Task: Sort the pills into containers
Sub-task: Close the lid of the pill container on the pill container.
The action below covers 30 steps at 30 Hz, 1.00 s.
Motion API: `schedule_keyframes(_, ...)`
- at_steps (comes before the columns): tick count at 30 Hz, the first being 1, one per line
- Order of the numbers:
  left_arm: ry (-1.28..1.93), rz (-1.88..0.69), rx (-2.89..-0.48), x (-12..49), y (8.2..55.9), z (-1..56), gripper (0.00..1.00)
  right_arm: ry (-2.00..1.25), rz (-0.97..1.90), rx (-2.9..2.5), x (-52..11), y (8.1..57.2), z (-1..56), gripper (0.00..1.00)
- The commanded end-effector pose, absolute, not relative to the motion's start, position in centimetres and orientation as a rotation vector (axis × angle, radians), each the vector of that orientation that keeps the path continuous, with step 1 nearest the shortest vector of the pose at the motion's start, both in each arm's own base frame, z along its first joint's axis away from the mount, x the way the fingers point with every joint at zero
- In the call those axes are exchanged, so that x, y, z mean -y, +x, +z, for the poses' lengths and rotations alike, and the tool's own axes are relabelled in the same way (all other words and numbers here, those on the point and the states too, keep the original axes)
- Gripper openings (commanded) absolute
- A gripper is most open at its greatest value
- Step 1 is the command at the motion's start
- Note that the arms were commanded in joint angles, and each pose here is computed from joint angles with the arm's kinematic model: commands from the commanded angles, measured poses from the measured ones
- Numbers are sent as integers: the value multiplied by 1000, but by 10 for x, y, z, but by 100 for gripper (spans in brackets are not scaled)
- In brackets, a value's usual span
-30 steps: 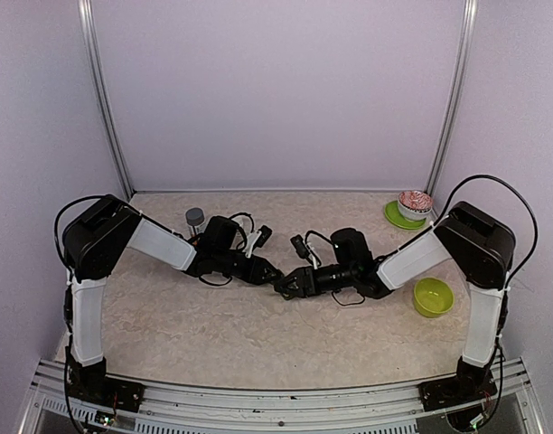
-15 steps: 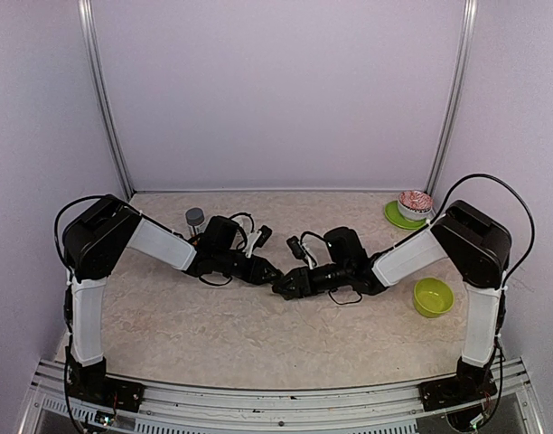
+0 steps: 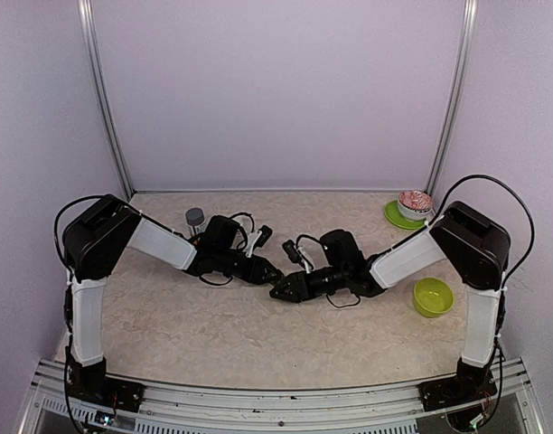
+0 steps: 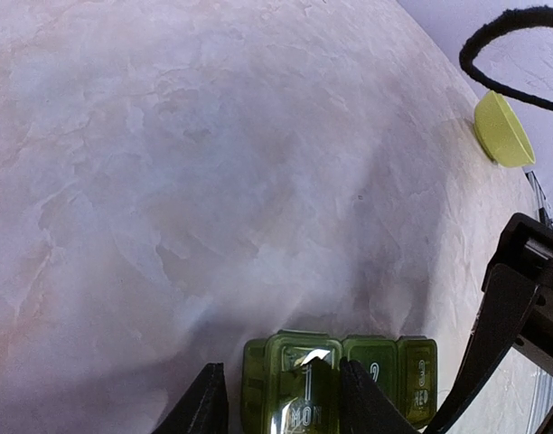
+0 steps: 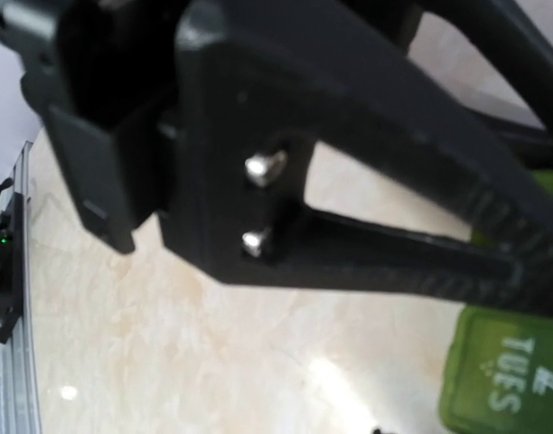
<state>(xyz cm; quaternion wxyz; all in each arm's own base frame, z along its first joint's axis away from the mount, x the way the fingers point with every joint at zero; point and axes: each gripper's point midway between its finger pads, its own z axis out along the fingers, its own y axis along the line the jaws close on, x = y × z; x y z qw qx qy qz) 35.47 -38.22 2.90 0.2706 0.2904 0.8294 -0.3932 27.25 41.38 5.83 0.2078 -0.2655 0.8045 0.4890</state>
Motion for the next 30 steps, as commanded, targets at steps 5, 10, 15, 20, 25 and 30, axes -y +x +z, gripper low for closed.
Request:
schedule_keyframes(5,773,-962,-2408,365,339,-12,41,-684,1392,-2361,-401,263,26,44)
schedule_keyframes(10,755,-967,-2408,365,340,-10,41,-809,1432,-2215,-412,259,65,49)
schedule_keyframes(15,714,-994,-2390,364,343,-1,51,-839,1311,-2215,-407,267,80,52)
schedule_keyframes(20,684,-1029,-2333,362,345,20,68,-852,1240,-2241,-402,268,70,53)
schedule_keyframes(25,666,-1043,-2258,360,346,45,98,-905,1140,-2194,-399,268,85,58)
schedule_keyframes(30,621,-1027,-2199,352,350,67,99,-900,937,-2182,-385,280,100,64)
